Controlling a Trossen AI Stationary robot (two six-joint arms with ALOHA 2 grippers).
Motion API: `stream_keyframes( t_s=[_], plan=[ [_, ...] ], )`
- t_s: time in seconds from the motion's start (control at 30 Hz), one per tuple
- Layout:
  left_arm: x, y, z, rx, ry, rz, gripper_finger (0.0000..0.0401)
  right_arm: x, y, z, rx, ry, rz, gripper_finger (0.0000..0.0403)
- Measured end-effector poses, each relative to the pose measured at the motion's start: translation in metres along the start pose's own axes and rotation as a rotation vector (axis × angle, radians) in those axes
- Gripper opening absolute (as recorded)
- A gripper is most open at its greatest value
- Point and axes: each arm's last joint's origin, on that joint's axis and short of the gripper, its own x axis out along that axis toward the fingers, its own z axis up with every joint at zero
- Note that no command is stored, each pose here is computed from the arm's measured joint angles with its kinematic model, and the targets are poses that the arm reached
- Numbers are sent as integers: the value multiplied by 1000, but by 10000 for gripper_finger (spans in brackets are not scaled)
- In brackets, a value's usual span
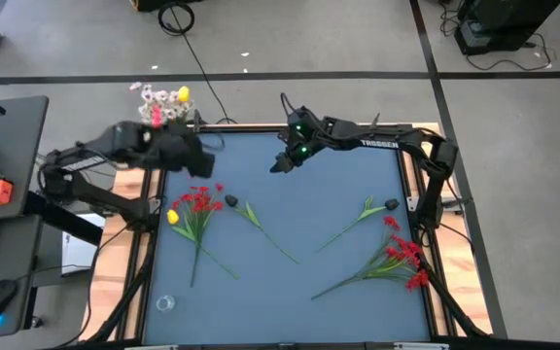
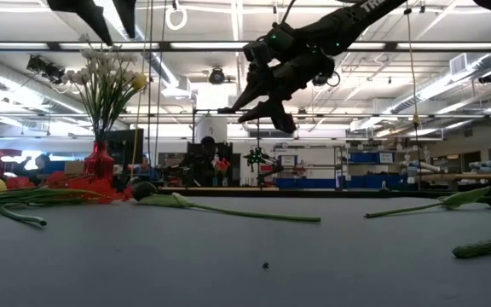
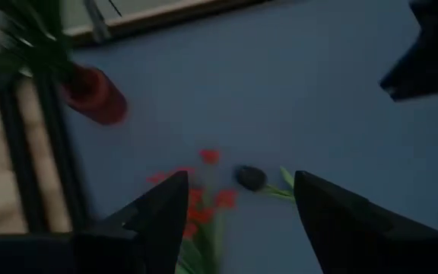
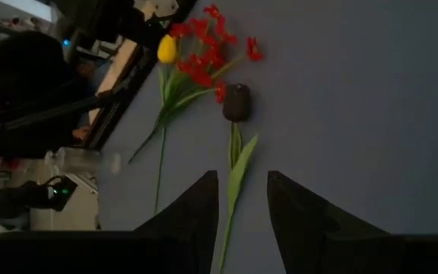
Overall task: Sort flowers into vase by color
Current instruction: Put the yellow tulip into the red vase
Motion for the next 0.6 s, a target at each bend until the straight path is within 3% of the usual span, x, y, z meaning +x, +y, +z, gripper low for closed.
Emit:
stream_keyframes(
  t_s=[0.27,0.6],
  plan=[
    [18,-60,-56,-74,50,62,216,-14,1,-13,-53,69,-143,123],
    [30,-93,-114,-93,169,135,203,-2,17,-35,-162,219,-76,123]
  ],
)
